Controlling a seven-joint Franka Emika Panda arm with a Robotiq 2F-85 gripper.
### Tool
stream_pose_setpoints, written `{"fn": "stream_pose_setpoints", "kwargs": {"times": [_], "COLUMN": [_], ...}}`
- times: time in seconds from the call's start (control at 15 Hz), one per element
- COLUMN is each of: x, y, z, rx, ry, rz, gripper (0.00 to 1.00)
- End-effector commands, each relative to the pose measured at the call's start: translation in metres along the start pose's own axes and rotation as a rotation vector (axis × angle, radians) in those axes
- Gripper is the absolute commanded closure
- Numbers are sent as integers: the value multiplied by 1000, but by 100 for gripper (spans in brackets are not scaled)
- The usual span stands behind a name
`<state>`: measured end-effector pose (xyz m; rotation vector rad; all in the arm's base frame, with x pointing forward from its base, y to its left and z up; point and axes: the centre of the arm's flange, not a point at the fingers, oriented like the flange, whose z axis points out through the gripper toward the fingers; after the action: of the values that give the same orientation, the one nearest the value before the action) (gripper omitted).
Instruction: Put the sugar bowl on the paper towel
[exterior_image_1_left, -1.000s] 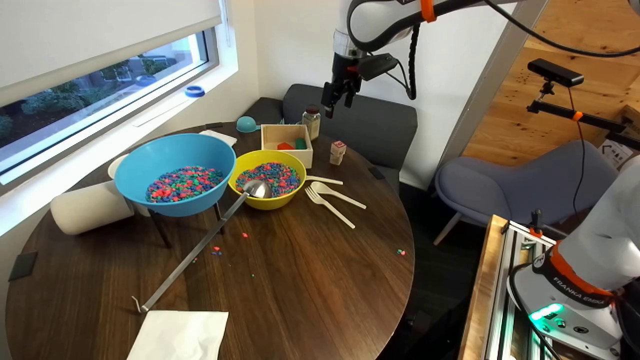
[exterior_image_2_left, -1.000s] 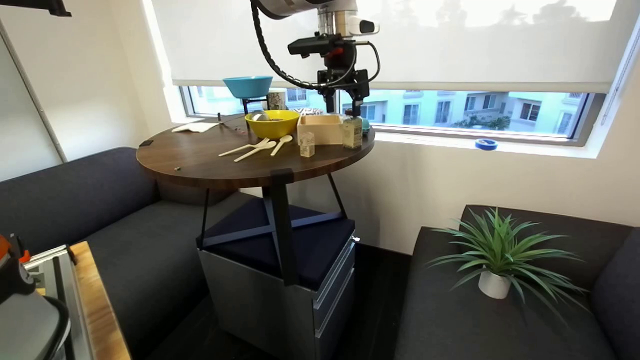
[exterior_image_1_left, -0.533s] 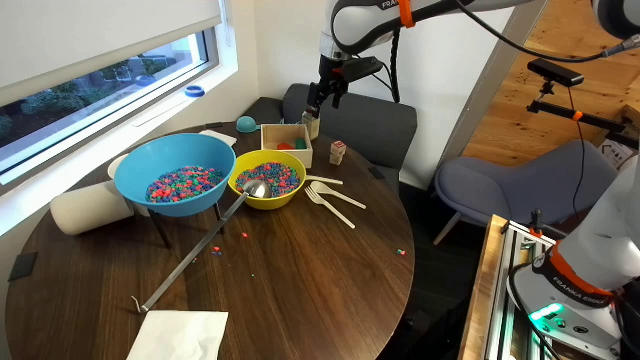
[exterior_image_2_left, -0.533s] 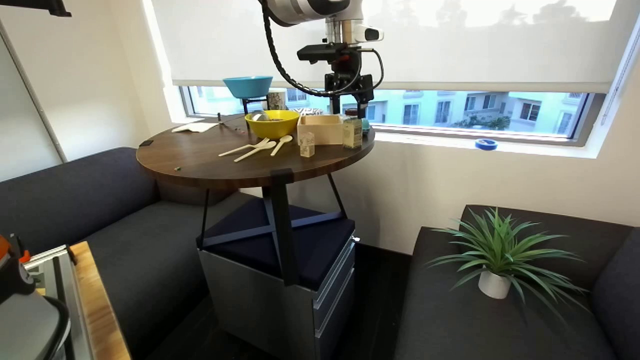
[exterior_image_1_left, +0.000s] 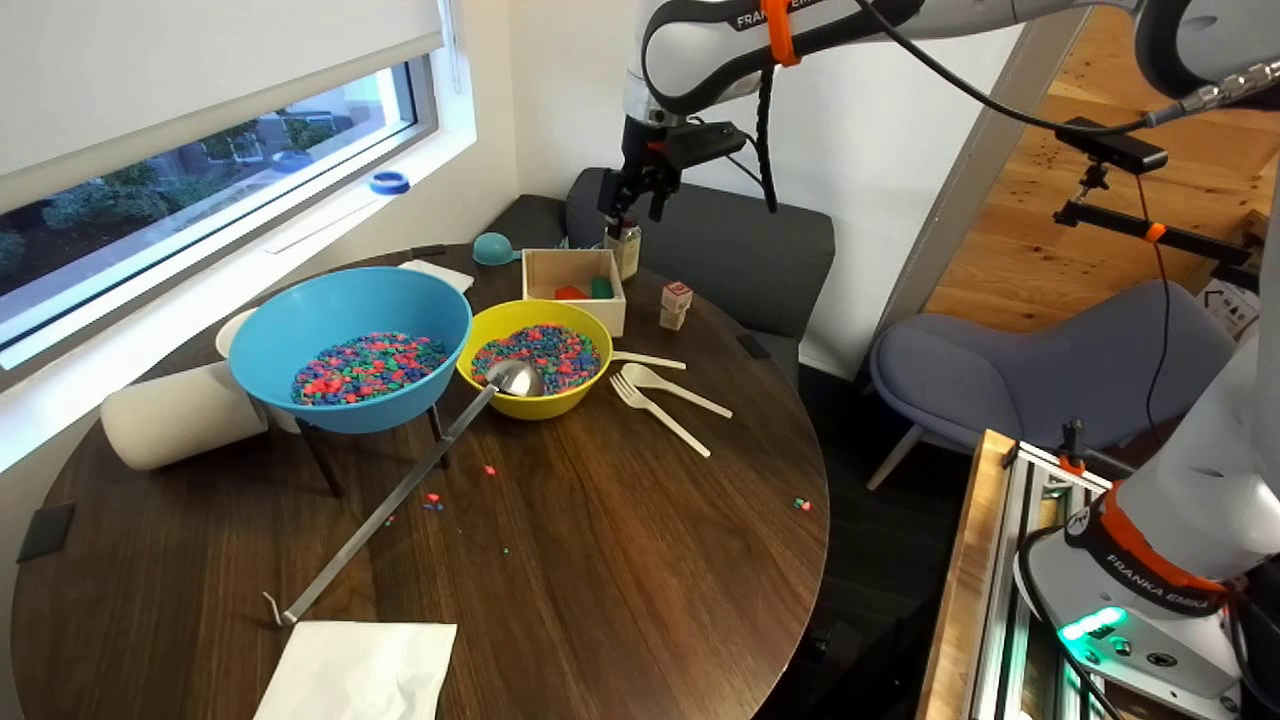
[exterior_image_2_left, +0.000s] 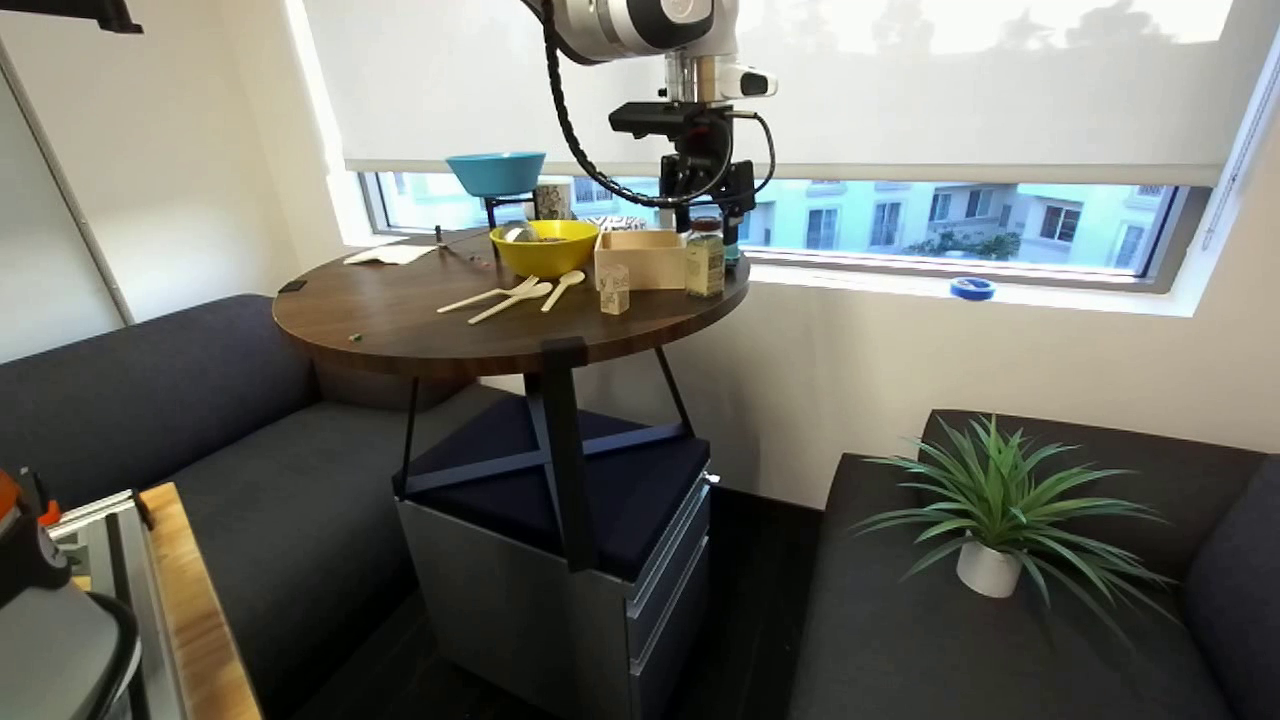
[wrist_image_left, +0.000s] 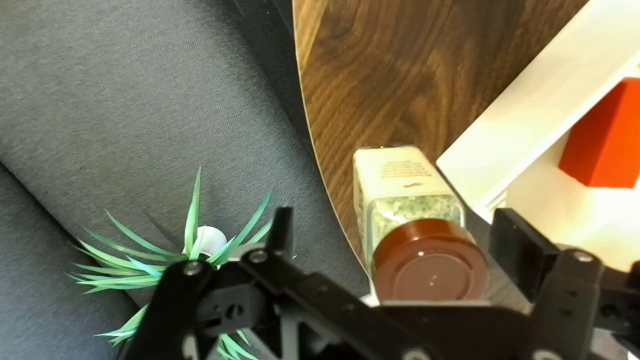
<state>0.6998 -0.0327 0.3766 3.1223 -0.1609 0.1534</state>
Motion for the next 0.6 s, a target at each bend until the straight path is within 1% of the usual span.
{"fn": "stream_pose_setpoints", "kwargs": {"times": [0.0,0.13,0.2,0.27,0.4,0.47,0.53], "x": [12,13,13,13,14,15,16], "y": [-6,-8,-9,-9,-11,-11,-13], "z": [11,14,17,18,20,21,19], "rx": [17,13,10,7,3,1,-1], "ry": [-17,-16,-24,-25,-25,-21,-16], "rz": [24,22,23,23,23,24,22], "gripper": [0,0,11,26,42,51,58]}}
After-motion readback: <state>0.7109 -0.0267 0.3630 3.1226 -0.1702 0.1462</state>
